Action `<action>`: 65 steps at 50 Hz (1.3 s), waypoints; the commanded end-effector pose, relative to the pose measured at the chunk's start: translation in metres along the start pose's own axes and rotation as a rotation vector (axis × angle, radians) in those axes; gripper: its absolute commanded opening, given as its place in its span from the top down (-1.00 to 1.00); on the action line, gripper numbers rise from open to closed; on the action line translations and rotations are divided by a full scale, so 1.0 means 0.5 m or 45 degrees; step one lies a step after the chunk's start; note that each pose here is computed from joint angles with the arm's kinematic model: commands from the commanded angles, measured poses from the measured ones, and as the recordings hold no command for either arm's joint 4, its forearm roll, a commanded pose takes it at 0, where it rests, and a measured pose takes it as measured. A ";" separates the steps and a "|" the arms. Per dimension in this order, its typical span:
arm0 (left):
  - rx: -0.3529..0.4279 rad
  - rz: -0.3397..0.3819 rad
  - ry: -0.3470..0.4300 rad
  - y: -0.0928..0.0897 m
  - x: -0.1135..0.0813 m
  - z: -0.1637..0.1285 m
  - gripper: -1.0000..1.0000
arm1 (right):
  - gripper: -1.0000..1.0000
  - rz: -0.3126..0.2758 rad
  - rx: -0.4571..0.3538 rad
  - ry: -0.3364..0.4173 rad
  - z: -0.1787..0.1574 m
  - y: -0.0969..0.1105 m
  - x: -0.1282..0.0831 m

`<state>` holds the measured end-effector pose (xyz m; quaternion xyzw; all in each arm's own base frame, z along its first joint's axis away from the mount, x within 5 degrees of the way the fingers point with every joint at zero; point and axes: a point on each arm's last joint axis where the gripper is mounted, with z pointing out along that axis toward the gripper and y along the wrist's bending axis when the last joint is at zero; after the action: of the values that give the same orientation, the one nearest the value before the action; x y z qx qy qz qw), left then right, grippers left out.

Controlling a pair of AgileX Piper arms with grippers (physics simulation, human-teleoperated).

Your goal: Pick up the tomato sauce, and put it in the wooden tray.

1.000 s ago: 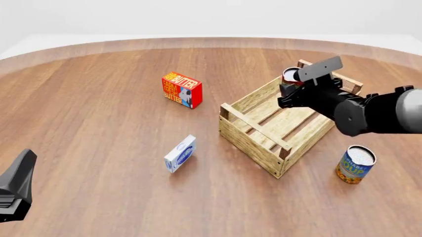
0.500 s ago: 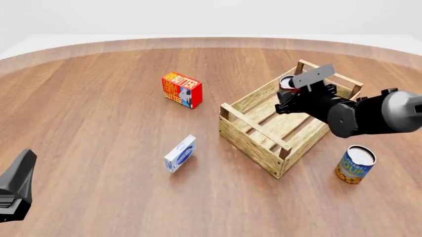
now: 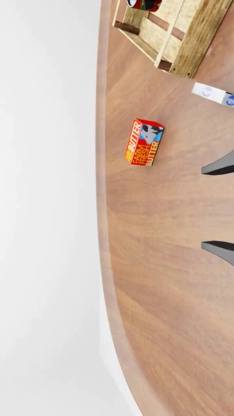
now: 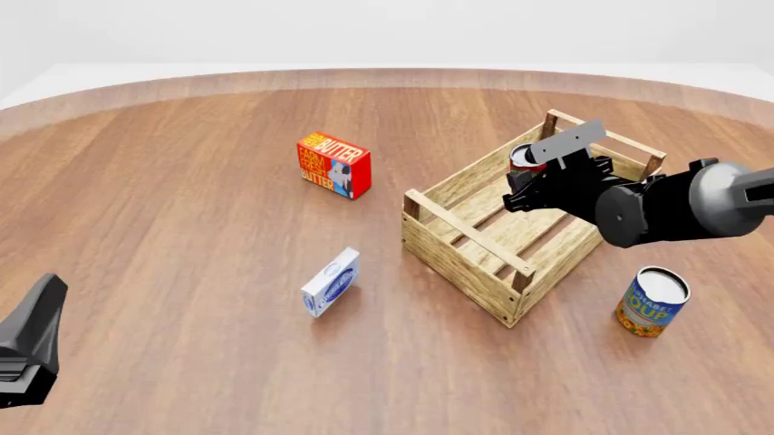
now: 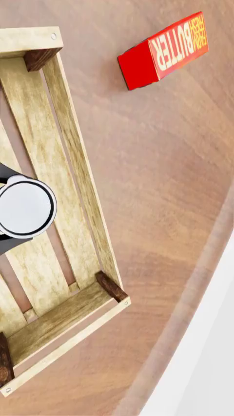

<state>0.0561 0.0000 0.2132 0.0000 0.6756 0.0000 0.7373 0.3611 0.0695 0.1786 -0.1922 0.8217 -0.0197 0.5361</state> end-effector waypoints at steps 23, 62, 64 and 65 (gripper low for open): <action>0.000 0.000 0.000 0.000 0.000 0.000 -1.00 | 1.00 0.017 0.000 0.079 0.019 -0.003 0.035; 0.000 0.000 0.000 0.000 0.000 0.000 -1.00 | 1.00 0.015 -0.019 0.137 0.045 0.011 0.075; 0.000 0.000 0.000 0.000 0.000 0.000 -1.00 | 1.00 0.015 -0.022 0.140 0.046 0.013 0.077; 0.000 0.000 0.000 0.000 0.000 0.000 -1.00 | 1.00 0.015 -0.022 0.140 0.046 0.013 0.077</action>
<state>0.0561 0.0000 0.2132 0.0000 0.6756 0.0000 0.7373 0.3652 0.0655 0.1383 -0.2009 0.8474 -0.0257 0.4909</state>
